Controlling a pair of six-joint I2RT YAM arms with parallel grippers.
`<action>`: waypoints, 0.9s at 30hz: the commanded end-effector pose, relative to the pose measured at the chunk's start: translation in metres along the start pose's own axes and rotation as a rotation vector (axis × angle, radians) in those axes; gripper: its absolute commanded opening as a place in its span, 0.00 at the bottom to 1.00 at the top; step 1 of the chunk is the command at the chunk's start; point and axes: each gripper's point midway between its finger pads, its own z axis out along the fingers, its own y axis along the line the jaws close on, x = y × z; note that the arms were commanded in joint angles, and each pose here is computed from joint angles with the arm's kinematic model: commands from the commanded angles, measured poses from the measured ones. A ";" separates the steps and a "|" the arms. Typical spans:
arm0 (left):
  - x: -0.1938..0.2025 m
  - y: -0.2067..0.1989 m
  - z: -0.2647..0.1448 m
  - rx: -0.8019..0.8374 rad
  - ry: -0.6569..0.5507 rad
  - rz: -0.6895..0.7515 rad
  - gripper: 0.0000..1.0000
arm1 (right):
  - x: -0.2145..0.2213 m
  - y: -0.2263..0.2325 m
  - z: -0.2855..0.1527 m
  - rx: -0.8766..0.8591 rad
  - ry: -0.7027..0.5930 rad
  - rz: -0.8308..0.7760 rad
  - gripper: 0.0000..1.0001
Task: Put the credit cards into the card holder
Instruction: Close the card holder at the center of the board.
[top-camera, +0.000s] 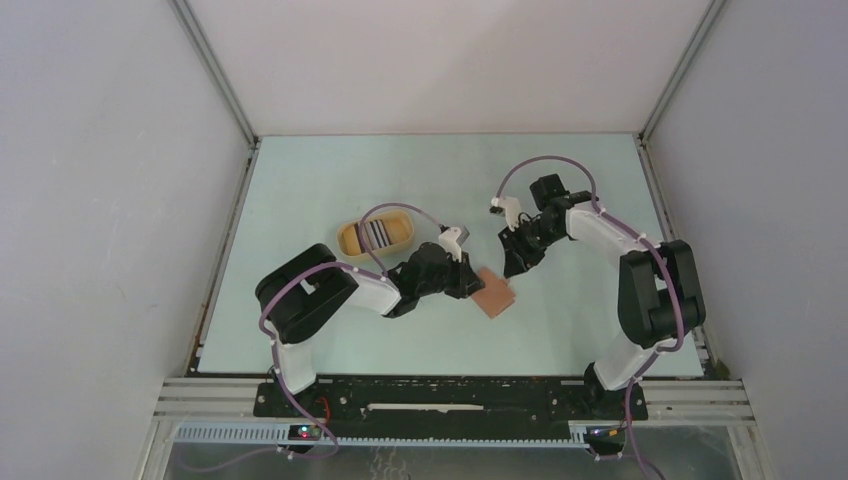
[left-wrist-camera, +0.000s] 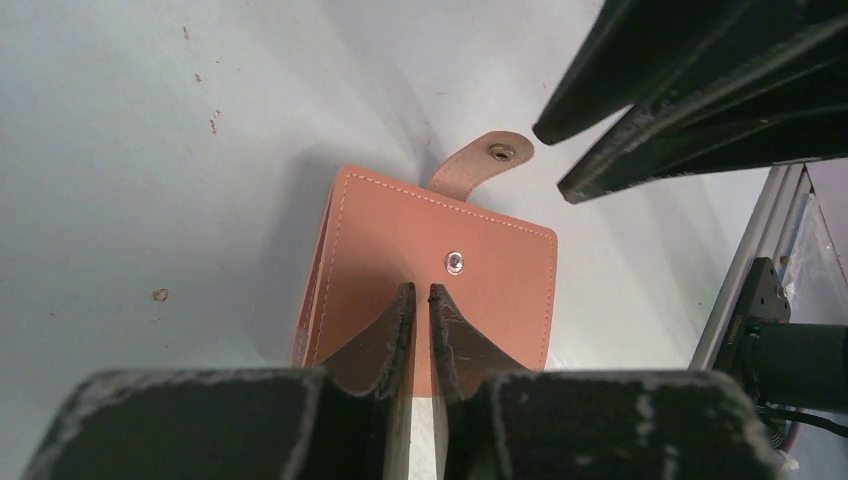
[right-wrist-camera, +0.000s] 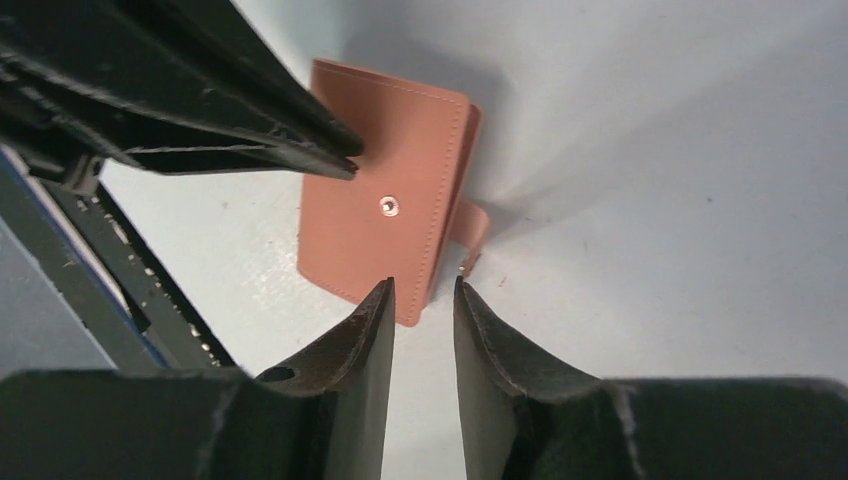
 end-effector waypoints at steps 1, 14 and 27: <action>0.003 -0.001 0.001 0.010 0.014 0.014 0.14 | -0.003 -0.019 0.003 0.084 0.000 0.034 0.38; 0.004 -0.001 0.001 0.012 0.015 0.016 0.14 | 0.002 -0.021 0.011 0.021 0.019 0.125 0.33; 0.004 -0.001 0.001 0.013 0.015 0.016 0.14 | -0.002 -0.023 0.004 -0.044 -0.039 0.211 0.31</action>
